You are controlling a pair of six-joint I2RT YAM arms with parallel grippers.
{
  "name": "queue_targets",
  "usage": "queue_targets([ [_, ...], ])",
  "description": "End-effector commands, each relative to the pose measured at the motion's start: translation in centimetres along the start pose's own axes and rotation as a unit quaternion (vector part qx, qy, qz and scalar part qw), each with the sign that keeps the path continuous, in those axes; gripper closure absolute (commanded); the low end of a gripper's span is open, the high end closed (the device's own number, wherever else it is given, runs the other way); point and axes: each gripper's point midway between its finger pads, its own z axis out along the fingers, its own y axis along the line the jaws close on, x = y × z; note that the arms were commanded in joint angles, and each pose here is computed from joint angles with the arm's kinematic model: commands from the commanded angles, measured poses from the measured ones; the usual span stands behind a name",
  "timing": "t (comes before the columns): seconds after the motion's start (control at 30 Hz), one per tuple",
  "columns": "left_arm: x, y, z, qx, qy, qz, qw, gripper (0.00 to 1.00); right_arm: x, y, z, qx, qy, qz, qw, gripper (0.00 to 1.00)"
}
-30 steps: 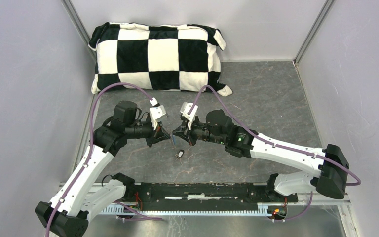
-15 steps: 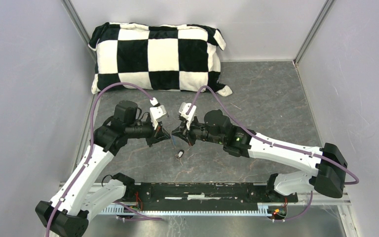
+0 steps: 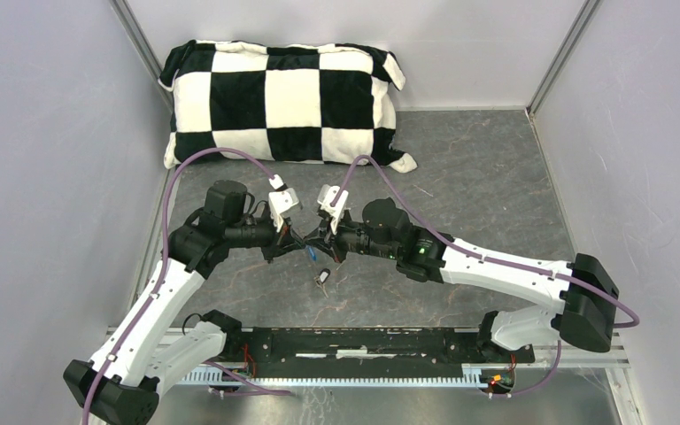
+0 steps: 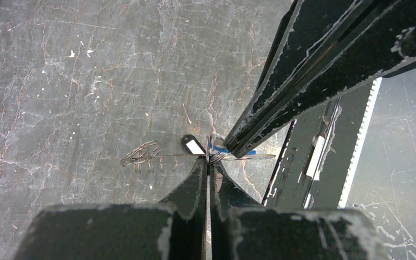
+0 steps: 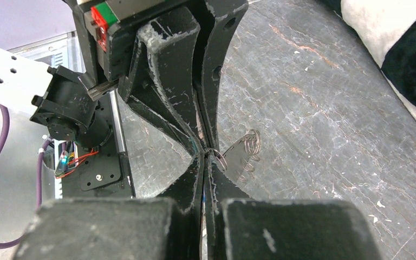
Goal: Put the keys on the keyring
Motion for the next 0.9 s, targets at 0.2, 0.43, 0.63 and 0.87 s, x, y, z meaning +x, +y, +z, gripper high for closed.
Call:
queue_targets([
  [0.2, -2.9, -0.3, -0.8, -0.002, -0.037, 0.019, 0.999, 0.98, -1.7, -0.8, 0.0, 0.032, -0.028, 0.01, 0.999, 1.0],
  [0.43, -3.1, -0.3, -1.0, -0.003, -0.042, 0.036, 0.998, 0.98, -1.5, -1.7, -0.8, 0.065, -0.036, 0.028, 0.997, 1.0],
  [0.63, -3.3, -0.4, -1.1, -0.003, -0.044, 0.042, 0.998, 0.98, -1.3, -2.3, -1.3, 0.083, -0.039, 0.033, 0.995, 0.99],
  [0.87, -3.4, -0.4, -1.2, -0.003, -0.046, 0.047, 0.998, 0.98, -1.2, -2.5, -1.7, 0.091, -0.044, 0.041, 0.994, 1.0],
])
